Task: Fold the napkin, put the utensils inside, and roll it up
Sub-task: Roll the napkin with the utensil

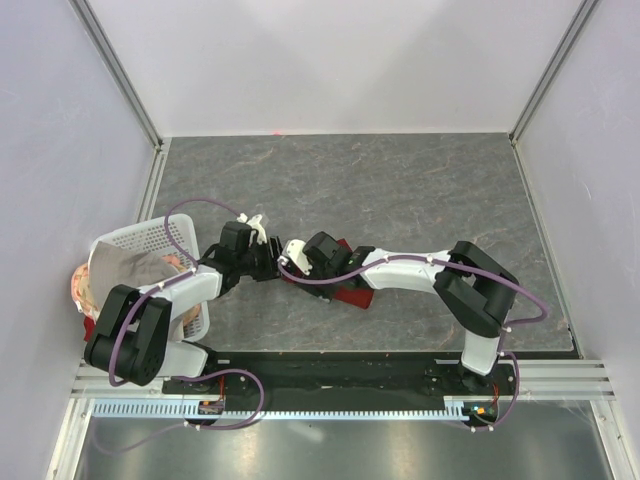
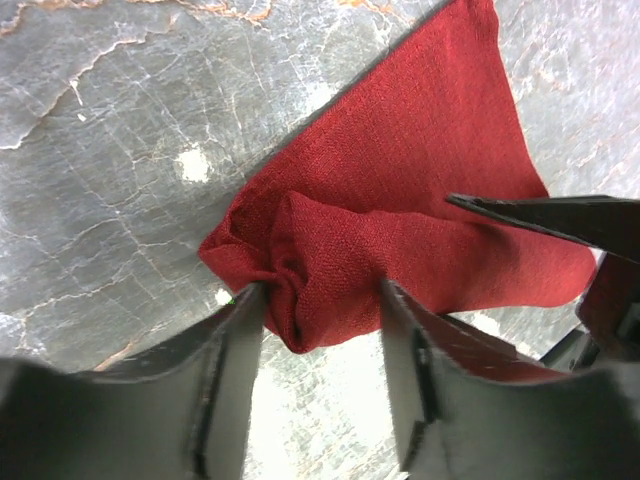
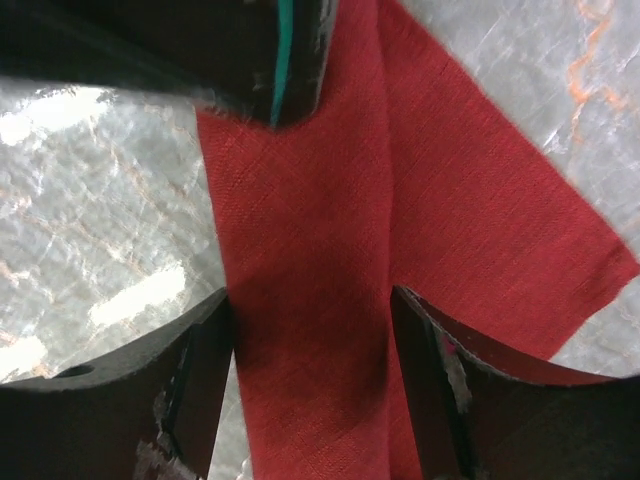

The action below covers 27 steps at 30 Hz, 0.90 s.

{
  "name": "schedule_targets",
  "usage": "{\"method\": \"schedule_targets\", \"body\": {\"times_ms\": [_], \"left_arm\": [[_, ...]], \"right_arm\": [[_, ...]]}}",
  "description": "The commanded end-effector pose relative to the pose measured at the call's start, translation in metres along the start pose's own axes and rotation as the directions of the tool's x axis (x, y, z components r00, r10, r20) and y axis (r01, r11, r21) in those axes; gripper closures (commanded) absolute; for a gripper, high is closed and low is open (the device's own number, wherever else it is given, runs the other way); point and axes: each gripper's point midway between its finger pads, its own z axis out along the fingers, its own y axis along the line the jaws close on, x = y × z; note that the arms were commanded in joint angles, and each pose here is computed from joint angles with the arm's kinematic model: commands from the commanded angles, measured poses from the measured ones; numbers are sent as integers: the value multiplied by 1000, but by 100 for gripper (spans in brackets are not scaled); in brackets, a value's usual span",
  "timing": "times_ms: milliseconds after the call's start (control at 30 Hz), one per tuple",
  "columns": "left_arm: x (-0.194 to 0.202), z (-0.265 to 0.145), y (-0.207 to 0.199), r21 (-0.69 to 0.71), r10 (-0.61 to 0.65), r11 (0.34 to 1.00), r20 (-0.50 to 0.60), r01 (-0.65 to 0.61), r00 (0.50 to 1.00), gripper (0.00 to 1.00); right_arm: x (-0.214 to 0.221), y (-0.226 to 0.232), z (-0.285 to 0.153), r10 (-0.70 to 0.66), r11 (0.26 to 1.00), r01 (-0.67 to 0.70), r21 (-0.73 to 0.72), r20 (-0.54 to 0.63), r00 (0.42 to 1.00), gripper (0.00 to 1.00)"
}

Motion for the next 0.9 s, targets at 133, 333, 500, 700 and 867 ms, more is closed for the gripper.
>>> {"method": "schedule_targets", "body": {"times_ms": [133,333,500,700,867], "left_arm": [[-20,-14,-10,-2,39,999,88,-39,995,30],[-27,-29,-7,-34,60,998,172,-55,983,28],[-25,-36,-10,-14,78,997,194,-77,978,27],[-17,-32,-12,19,79,996,180,-84,981,31],[-14,-29,-11,27,75,996,172,-81,982,34]], "right_arm": [[5,3,12,39,996,-40,-84,-20,999,50],[13,27,9,137,921,-148,-359,-55,989,60],[17,35,4,237,809,-267,-524,-125,963,62],[24,44,5,333,658,-400,-638,-230,914,61],[32,44,10,368,606,-464,-646,-290,884,61]]}}
